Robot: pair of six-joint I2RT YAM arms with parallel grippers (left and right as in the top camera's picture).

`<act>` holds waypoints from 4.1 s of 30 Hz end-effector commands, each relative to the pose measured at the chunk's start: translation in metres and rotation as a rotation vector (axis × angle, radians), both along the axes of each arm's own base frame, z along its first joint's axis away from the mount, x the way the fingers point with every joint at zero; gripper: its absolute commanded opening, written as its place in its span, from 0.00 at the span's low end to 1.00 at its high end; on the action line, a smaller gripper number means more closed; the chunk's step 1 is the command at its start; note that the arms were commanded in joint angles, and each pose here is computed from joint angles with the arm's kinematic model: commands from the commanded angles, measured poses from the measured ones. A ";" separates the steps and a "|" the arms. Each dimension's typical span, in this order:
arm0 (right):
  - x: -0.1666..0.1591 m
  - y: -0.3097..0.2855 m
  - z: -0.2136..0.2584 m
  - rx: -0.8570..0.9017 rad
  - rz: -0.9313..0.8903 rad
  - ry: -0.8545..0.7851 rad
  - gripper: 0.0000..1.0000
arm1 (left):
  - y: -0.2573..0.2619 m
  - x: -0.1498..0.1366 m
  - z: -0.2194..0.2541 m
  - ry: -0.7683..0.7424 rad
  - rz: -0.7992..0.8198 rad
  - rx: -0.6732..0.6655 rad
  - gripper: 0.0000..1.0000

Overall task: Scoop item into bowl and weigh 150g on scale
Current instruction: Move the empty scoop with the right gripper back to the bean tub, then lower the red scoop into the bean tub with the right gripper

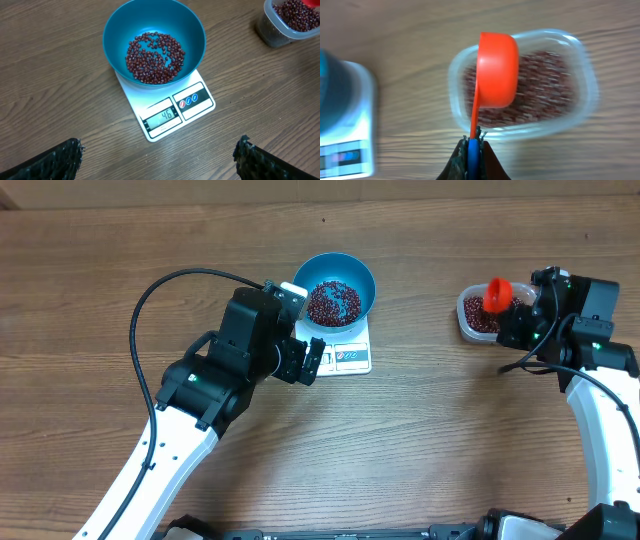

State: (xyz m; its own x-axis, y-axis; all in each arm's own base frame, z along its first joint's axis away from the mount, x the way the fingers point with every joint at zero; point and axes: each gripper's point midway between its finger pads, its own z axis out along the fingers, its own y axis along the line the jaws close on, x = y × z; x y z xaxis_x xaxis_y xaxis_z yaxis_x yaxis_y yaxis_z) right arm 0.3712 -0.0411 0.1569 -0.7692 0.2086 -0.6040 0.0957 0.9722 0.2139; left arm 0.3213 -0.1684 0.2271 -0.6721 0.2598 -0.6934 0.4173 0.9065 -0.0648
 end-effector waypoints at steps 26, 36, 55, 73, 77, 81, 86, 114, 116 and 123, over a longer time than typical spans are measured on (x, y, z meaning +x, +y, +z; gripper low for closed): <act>-0.007 -0.025 -0.042 -0.142 -0.023 0.147 0.08 | 0.000 0.000 0.006 -0.008 0.008 -0.023 0.99; 0.001 -0.027 -0.036 -0.150 -0.027 0.107 0.14 | 0.000 0.000 0.006 -0.008 0.008 -0.023 1.00; 0.015 -0.031 -0.026 -0.160 -0.039 0.036 0.15 | 0.000 0.000 0.006 -0.008 0.008 -0.023 1.00; 0.022 -0.032 -0.021 -0.168 -0.042 0.001 0.04 | 0.000 0.000 0.006 -0.008 0.008 -0.023 1.00; 0.028 -0.034 -0.016 -0.180 -0.037 -0.030 0.04 | 0.000 0.001 0.006 -0.008 0.008 -0.023 1.00; 0.030 -0.034 -0.014 -0.238 0.026 -0.043 0.04 | 0.000 0.000 0.006 -0.008 0.008 -0.023 1.00; 0.026 -0.035 -0.017 -0.324 0.121 -0.026 0.04 | 0.000 0.000 0.006 -0.008 0.008 -0.023 1.00; 0.018 -0.044 -0.055 -0.461 0.279 0.105 0.04 | 0.000 0.001 0.006 -0.008 0.008 -0.023 1.00; 0.018 -0.043 -0.060 -0.432 0.257 0.116 0.04 | 0.000 0.001 0.006 -0.008 0.008 -0.023 1.00; 0.017 -0.028 -0.065 -0.303 0.231 0.113 0.04 | 0.000 0.001 0.006 -0.008 0.008 -0.023 1.00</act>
